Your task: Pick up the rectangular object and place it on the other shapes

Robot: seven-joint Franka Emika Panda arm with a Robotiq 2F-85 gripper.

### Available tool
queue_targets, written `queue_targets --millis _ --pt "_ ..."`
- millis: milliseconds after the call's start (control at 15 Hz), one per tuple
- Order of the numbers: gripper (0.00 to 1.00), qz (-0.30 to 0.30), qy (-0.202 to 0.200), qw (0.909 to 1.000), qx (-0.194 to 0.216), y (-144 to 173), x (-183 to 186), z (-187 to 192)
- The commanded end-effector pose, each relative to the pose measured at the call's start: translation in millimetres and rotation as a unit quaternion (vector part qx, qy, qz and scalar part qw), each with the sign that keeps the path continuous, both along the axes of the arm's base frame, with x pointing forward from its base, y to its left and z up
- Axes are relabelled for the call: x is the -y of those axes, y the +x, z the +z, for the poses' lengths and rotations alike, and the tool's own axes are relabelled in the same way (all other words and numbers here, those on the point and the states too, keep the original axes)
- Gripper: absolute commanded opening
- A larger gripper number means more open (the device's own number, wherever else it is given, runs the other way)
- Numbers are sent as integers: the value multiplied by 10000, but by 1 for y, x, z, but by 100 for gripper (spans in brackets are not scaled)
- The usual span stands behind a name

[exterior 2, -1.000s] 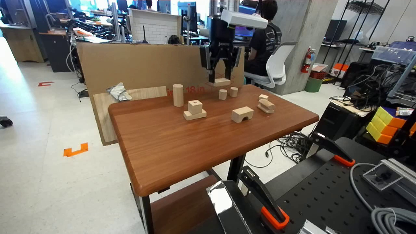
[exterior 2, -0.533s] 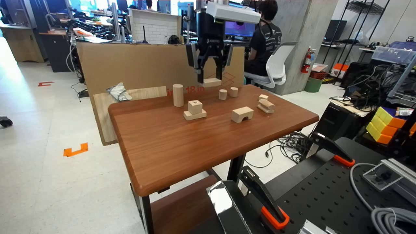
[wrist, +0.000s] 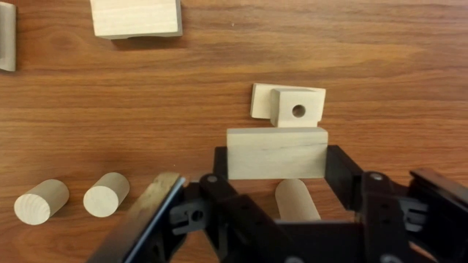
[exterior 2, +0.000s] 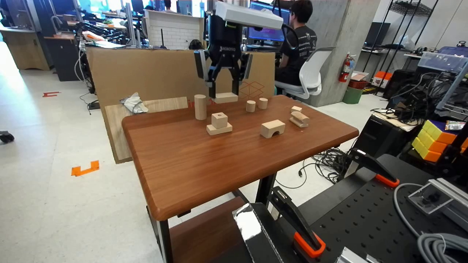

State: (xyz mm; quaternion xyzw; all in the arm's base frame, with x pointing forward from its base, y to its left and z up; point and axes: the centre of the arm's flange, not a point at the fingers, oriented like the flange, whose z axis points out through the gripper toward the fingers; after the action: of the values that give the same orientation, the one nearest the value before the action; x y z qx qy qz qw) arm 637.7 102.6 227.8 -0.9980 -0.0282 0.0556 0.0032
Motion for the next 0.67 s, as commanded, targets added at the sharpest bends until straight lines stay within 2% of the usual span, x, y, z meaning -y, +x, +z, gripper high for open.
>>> queue_targets --millis 0,600 --pt "42 -13 130 9999 36 -15 -9 1" --pt "42 34 111 9999 -30 -19 -16 -14"
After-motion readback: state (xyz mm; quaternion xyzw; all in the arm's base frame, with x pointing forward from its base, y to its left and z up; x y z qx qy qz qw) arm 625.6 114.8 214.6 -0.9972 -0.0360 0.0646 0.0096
